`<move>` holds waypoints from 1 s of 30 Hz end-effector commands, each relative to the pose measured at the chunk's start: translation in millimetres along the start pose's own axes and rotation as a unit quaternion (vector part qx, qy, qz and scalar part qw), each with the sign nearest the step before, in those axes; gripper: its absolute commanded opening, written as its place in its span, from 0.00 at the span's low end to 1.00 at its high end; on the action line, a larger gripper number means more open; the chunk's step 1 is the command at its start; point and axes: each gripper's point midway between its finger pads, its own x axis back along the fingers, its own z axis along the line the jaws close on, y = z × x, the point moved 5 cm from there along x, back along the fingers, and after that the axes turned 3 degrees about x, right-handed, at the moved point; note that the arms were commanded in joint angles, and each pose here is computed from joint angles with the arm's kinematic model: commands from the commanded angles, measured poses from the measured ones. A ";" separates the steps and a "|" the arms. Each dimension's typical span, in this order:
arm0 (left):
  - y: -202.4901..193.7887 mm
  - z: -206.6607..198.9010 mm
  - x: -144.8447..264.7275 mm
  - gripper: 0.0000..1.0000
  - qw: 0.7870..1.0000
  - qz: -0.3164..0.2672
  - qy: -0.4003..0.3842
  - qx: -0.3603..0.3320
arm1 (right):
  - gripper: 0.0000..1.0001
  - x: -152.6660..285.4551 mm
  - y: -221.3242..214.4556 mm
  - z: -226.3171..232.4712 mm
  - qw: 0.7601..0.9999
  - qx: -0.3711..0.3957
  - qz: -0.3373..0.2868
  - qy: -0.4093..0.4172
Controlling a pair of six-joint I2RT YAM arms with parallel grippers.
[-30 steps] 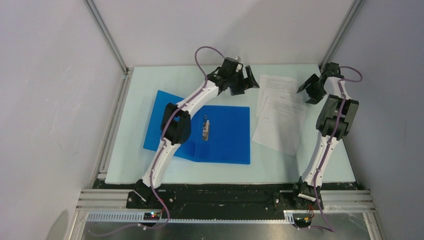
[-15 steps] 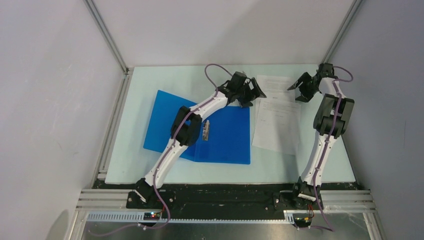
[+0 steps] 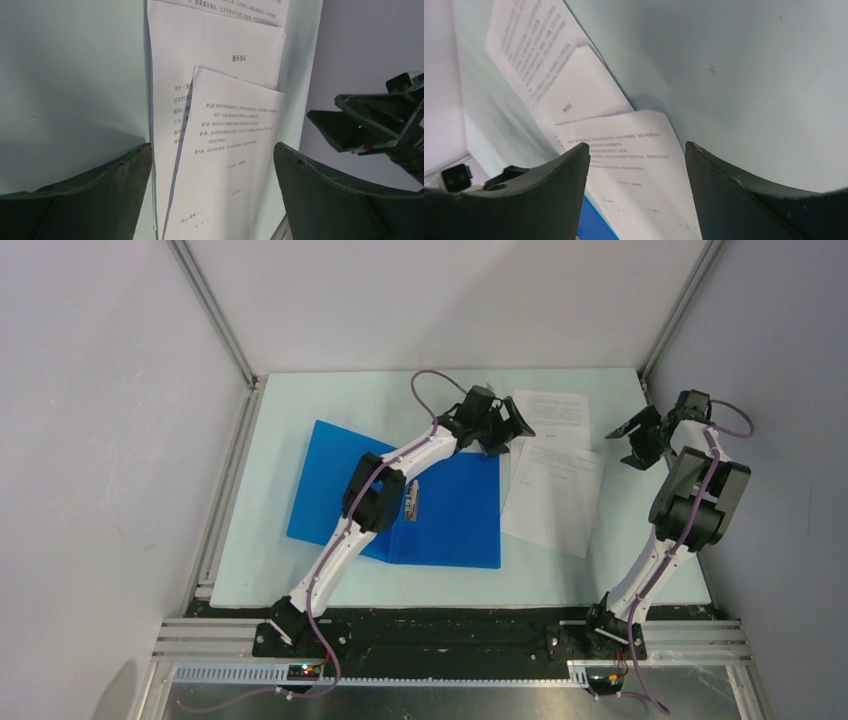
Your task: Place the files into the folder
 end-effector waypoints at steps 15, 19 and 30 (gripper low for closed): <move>-12.7 -12.1 -2.3 0.96 1.000 0.010 -0.015 0.014 | 0.74 -32.2 -72.6 -3.5 0.993 0.062 0.105 0.004; -13.7 -11.0 -3.3 0.96 1.000 0.014 -0.017 0.015 | 0.73 -32.8 -76.2 4.4 0.991 0.061 0.112 0.028; -15.5 -11.2 -3.6 0.95 0.999 0.019 -0.021 0.016 | 0.57 -8.5 -70.3 20.9 0.990 0.047 0.095 0.095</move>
